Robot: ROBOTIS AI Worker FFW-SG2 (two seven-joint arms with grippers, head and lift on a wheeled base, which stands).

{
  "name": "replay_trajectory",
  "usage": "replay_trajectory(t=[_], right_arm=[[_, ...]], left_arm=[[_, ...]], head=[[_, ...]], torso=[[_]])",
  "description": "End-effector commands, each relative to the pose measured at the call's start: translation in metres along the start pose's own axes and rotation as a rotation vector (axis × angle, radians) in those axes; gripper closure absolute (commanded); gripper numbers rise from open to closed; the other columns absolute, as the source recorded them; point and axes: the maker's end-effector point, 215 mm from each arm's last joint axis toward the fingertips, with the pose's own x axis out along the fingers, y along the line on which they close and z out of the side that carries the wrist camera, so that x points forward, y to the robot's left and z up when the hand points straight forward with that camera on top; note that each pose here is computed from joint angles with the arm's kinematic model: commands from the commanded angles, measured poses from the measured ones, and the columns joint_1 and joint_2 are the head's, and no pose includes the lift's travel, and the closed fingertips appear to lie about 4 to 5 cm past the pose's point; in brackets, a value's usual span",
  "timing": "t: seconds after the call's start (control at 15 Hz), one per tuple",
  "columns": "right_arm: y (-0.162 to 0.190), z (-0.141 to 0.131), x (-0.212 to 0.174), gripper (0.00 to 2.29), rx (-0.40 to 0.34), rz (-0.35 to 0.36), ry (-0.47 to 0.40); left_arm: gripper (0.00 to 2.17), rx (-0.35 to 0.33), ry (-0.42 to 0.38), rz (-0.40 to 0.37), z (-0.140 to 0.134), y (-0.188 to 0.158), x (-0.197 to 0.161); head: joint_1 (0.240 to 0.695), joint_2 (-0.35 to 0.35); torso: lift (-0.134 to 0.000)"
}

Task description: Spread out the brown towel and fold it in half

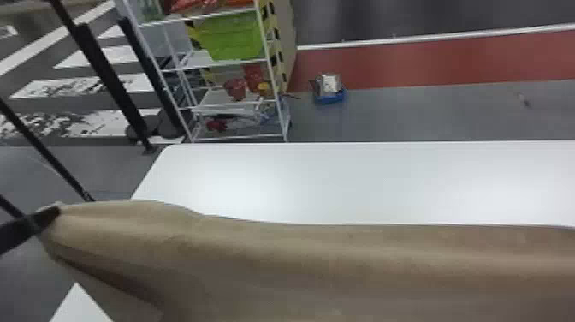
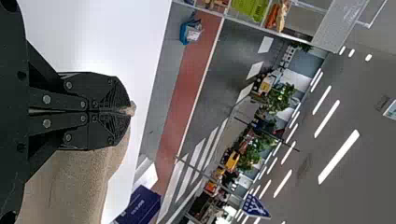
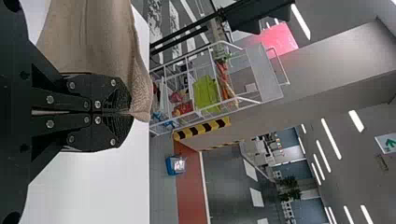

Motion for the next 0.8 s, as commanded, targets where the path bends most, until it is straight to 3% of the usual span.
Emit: replay_trajectory(t=[0.0,0.2,0.33,0.53,0.73], right_arm=[[-0.001,0.001,-0.005,1.66,-0.002,-0.014,-0.003],[-0.004,0.0,-0.014,1.66,-0.005,-0.03,0.009],[-0.011,-0.01,-0.013,1.66,0.012,-0.049,0.046],[-0.039,-0.061,0.035,1.66,0.079,-0.085,0.187],[-0.06,-0.1,0.074,1.66,0.1,-0.14,0.288]], left_arm=[[1.33,-0.049,0.018,-0.005,-0.019,-0.003,0.0],[1.33,-0.079,0.053,-0.007,-0.036,-0.005,0.004],[1.33,-0.076,0.091,0.049,-0.044,0.012,0.008],[1.33,-0.146,0.225,0.143,-0.095,0.053,0.042],[1.33,-0.134,0.261,0.155,-0.103,0.07,0.076]], head=[[0.695,0.25],[0.695,0.23],[0.695,0.208],[0.695,0.206],[0.695,0.2]], torso=[[-0.124],[-0.124],[-0.124],[-0.124],[-0.124]])
